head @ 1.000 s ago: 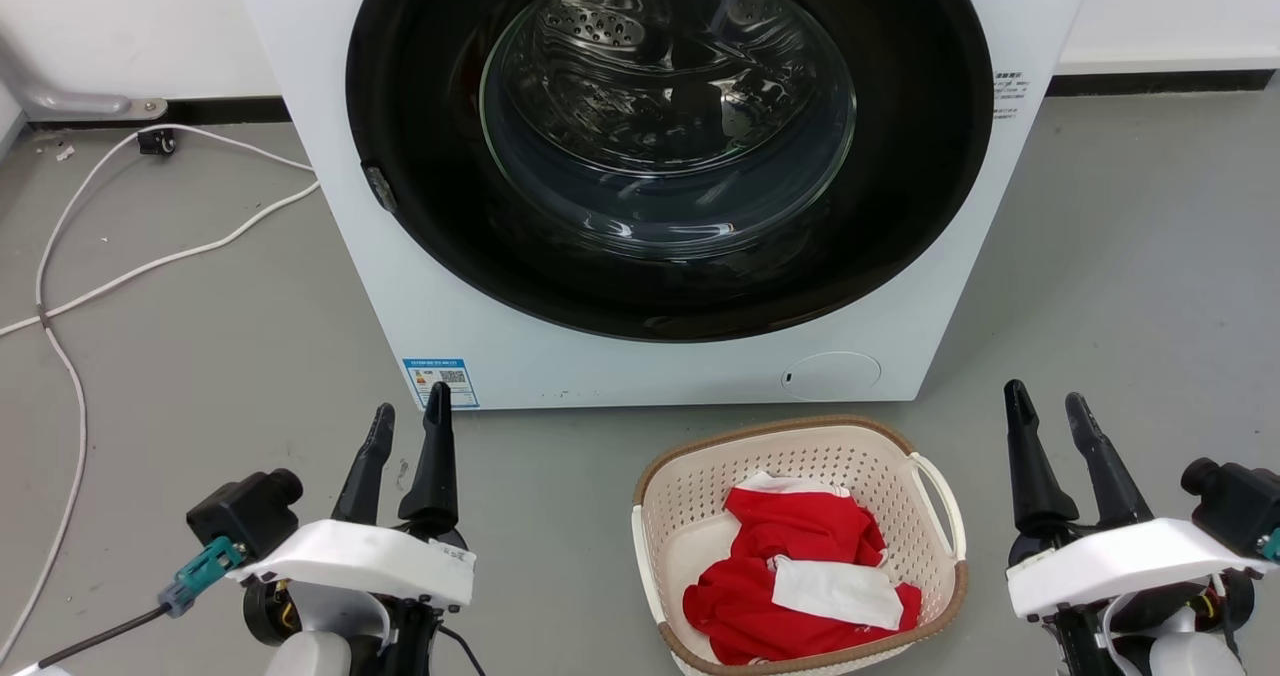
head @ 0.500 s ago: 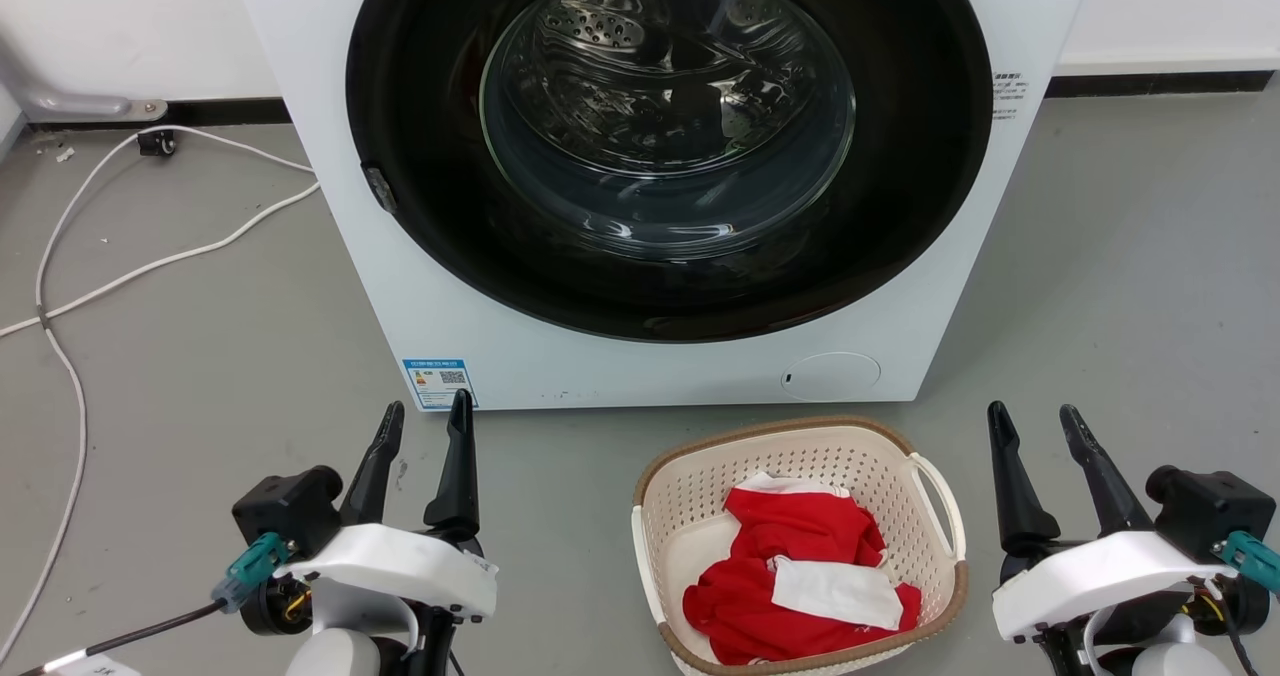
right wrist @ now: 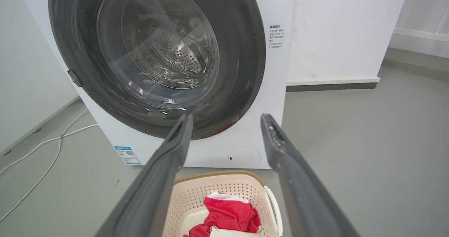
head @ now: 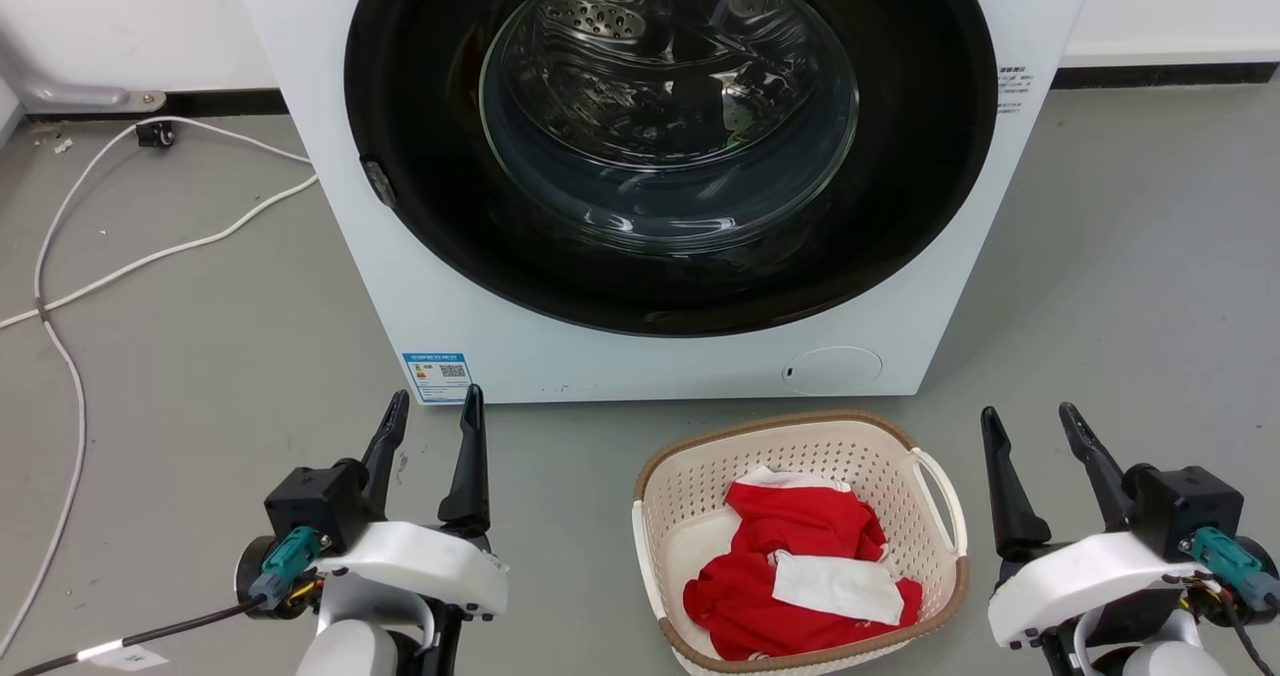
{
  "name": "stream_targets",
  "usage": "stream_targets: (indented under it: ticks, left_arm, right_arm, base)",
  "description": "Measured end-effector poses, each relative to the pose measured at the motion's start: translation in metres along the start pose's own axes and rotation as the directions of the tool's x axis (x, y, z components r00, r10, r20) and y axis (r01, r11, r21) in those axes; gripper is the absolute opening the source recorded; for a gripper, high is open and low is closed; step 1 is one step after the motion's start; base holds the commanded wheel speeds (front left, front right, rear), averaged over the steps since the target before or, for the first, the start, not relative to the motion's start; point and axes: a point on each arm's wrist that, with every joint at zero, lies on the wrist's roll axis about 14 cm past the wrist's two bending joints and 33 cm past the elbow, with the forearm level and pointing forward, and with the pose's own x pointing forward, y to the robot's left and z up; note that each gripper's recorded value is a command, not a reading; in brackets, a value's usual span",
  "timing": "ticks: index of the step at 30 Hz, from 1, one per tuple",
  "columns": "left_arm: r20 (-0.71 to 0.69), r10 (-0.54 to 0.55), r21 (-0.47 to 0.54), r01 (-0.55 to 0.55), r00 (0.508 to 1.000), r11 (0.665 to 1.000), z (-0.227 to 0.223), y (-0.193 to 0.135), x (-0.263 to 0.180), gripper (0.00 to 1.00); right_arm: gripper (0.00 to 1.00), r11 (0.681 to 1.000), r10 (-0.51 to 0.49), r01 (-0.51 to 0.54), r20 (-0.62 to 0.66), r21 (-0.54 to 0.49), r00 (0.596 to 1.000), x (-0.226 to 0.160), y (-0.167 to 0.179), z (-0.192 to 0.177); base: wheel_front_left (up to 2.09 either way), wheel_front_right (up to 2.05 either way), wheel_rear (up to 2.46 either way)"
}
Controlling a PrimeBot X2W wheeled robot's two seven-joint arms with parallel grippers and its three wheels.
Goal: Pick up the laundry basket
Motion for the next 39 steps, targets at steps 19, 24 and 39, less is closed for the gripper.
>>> stream_targets:
  ticks: [19, 24, 39]
  left_arm:
    - [0.016, -0.028, 0.152, 0.025, 0.999, 0.988, 0.0002, -0.0058, 0.0021, 1.00]
    - [0.023, -0.031, 0.179, 0.027, 0.999, 0.984, 0.0008, -0.0070, 0.0020, 1.00]
    - [0.031, -0.022, 0.196, 0.016, 0.999, 0.980, 0.0003, -0.0061, -0.0001, 1.00]
  right_arm:
    - [1.00, 0.986, 0.009, -0.015, -0.037, -0.168, 0.999, 0.0006, 0.0005, -0.0086]
    - [1.00, 0.983, 0.014, -0.021, -0.037, -0.185, 0.999, 0.0012, 0.0019, -0.0090]
    - [1.00, 0.983, 0.002, -0.005, -0.016, -0.184, 1.000, 0.0041, -0.0031, -0.0053]
  base:
    - [0.00, 0.00, 0.00]
    - [0.00, 0.00, 0.00]
    - [0.00, 0.00, 0.00]
